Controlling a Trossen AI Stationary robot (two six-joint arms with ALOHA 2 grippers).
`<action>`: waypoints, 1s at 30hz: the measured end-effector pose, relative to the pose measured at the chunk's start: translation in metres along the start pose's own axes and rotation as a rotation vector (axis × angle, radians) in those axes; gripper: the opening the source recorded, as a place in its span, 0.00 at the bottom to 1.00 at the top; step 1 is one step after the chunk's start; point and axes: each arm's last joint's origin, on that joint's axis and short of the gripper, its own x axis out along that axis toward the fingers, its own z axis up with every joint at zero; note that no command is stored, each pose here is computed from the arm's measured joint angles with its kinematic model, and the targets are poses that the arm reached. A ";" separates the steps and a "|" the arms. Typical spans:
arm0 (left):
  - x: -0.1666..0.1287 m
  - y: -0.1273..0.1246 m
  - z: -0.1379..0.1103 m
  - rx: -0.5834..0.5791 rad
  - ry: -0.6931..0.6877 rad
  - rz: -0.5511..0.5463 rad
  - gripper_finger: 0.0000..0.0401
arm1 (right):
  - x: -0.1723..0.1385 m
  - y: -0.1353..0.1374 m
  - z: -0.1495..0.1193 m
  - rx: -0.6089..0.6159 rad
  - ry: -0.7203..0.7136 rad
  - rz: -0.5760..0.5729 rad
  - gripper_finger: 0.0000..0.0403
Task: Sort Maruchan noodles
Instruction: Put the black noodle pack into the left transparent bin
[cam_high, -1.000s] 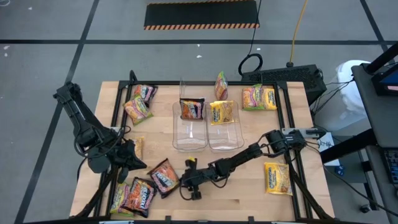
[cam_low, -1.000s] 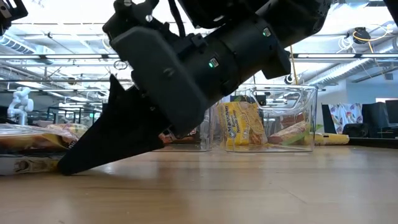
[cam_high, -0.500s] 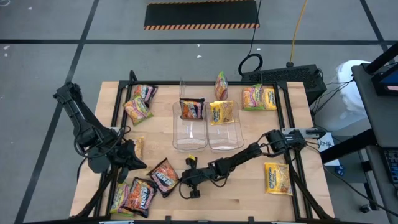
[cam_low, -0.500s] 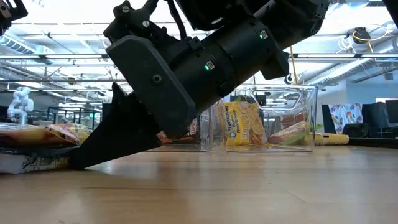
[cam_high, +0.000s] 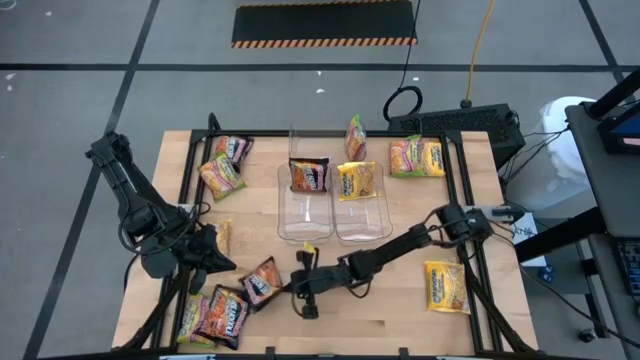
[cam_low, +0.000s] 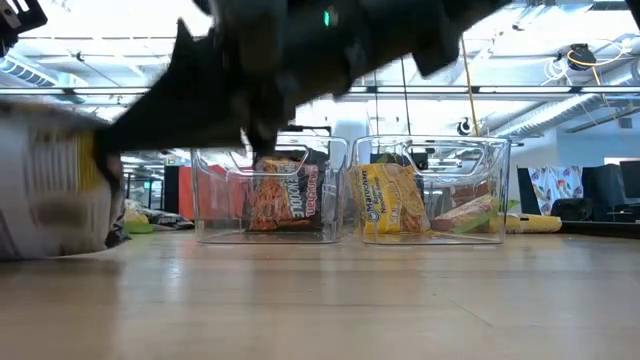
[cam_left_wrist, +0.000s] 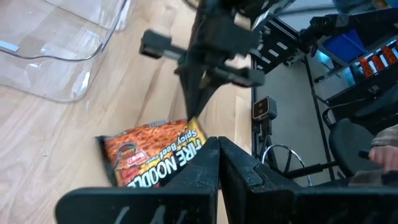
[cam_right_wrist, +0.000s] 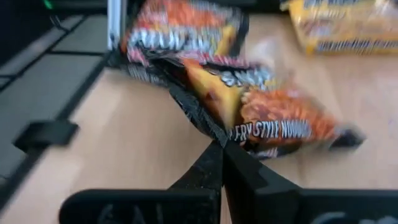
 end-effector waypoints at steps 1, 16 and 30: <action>0.000 0.000 0.000 0.006 0.000 0.000 0.02 | -0.003 0.001 0.006 0.000 -0.014 0.000 0.00; 0.000 0.000 0.000 0.057 0.000 0.001 0.02 | -0.038 0.005 0.048 -0.001 -0.106 -0.088 0.00; 0.000 0.000 0.000 0.065 -0.005 0.004 0.02 | -0.089 0.004 0.091 -0.129 -0.135 -0.192 0.00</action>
